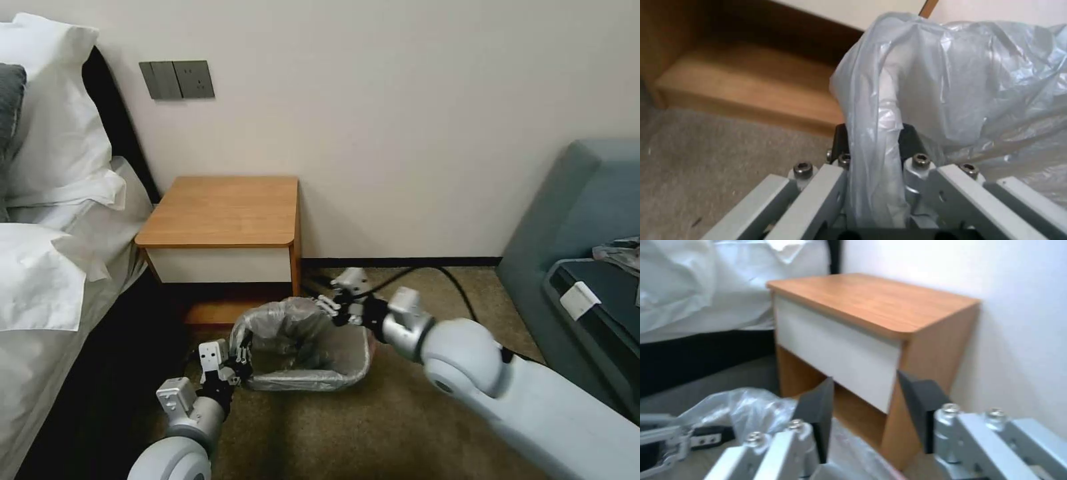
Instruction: Pick up the garbage bag from the table and place it over the trash can.
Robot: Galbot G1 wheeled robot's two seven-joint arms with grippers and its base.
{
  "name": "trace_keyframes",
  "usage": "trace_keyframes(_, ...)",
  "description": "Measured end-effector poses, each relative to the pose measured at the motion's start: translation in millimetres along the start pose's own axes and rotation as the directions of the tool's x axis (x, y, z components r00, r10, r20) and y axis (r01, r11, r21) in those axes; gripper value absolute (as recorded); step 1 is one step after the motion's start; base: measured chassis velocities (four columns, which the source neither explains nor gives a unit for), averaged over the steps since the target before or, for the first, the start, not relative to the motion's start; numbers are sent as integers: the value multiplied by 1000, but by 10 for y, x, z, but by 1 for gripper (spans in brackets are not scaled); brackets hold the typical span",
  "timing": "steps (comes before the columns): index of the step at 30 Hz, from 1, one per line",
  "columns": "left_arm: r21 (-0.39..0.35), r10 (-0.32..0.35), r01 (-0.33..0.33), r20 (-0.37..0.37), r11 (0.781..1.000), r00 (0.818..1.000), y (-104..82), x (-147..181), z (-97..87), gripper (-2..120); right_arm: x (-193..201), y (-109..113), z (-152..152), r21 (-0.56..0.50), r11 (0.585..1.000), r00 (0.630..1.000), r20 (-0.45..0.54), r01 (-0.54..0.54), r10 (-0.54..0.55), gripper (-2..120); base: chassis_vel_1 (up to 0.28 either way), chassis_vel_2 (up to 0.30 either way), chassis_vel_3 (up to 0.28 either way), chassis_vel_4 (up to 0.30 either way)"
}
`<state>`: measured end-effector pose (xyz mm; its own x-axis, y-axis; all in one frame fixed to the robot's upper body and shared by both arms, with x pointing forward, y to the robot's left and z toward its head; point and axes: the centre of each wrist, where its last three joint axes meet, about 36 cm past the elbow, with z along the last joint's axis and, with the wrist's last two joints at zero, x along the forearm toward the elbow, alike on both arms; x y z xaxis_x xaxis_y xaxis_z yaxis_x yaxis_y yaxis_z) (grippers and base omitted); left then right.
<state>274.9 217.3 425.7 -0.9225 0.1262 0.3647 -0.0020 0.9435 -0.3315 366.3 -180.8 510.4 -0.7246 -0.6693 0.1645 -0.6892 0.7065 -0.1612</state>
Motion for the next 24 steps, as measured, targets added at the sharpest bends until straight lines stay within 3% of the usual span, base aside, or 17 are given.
trace_keyframes(6,40,-43,45,-56,998,998,-108,6,73,5,27,146,40,-70,966,967,38,-247,250,72,0,0,0,0)
trace_keyframes(11,42,-52,55,-71,998,996,-132,20,104,5,42,115,41,-67,948,948,58,-310,314,81,0,0,0,0)
trace_keyframes(14,32,-59,62,-96,998,994,-136,30,140,5,126,151,86,-75,925,924,71,-372,377,98,0,0,0,0)
trace_keyframes(24,5,-54,55,-134,998,989,-135,11,175,5,214,314,241,-84,921,921,53,-380,385,100,0,0,0,0)
